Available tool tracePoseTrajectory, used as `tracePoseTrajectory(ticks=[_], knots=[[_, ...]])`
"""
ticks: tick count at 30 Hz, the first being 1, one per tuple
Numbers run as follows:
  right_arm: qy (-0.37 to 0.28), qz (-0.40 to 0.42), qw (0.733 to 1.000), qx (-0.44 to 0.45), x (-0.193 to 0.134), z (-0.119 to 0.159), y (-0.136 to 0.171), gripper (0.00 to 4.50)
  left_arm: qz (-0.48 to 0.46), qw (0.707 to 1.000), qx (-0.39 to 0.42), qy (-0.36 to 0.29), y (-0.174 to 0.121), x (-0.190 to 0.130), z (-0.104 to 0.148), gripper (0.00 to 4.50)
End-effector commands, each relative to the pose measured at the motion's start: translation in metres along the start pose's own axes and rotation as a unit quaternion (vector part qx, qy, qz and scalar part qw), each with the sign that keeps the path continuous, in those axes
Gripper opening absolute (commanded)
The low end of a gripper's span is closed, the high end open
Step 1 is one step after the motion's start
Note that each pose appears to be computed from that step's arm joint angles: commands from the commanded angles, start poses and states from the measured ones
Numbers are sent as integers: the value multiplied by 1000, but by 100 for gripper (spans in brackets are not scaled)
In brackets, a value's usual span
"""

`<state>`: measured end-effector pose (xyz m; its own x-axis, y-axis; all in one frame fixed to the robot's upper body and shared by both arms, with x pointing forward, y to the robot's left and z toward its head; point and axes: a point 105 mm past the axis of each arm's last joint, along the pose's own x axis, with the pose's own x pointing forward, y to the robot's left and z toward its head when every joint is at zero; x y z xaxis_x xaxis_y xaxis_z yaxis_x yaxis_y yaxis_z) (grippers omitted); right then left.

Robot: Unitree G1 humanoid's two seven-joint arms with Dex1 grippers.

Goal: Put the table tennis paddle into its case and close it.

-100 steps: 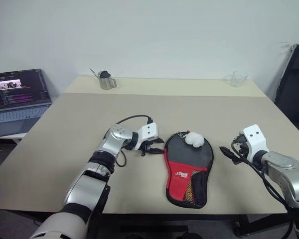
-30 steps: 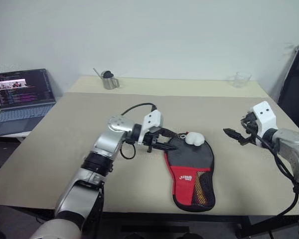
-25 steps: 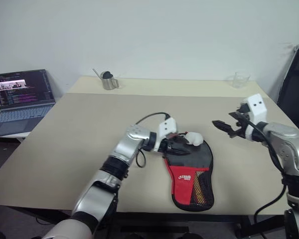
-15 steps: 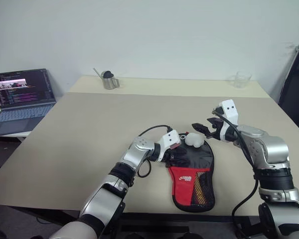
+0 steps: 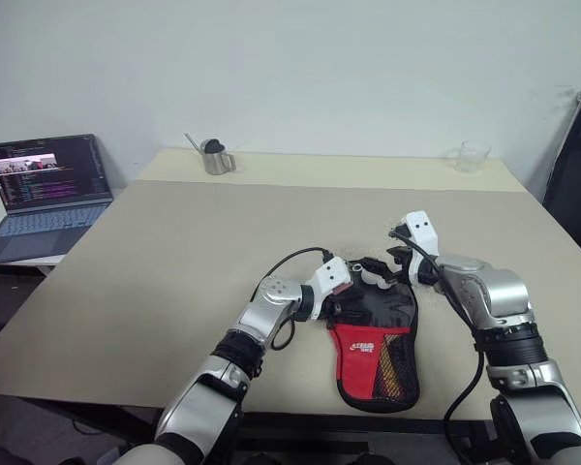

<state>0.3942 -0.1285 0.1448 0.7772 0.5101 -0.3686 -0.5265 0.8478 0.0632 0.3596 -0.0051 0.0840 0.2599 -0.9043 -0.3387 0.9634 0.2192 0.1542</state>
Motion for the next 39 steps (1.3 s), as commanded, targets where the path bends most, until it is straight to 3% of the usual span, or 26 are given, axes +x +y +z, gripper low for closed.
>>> tracePoseTrajectory(ticks=[1,3,9,22,33,39], knots=[[-16,2,1000,-8,-3,9,-1,450,-23,999,-28,18,-12,2,-14,390],[-18,5,1000,-9,-4,10,-1,450,-29,999,-31,11,-13,1,-11,447],[-15,12,1000,-8,-4,10,1,450,-40,999,-26,9,-15,1,-6,447],[44,27,999,-12,-3,-15,2,450,-33,994,-44,90,-21,13,-31,447],[61,-4,998,-12,3,-25,-10,450,-41,994,-37,91,-26,13,-31,447],[46,-24,999,-12,5,-20,-16,246,-44,994,-42,90,-28,13,-32,450]])
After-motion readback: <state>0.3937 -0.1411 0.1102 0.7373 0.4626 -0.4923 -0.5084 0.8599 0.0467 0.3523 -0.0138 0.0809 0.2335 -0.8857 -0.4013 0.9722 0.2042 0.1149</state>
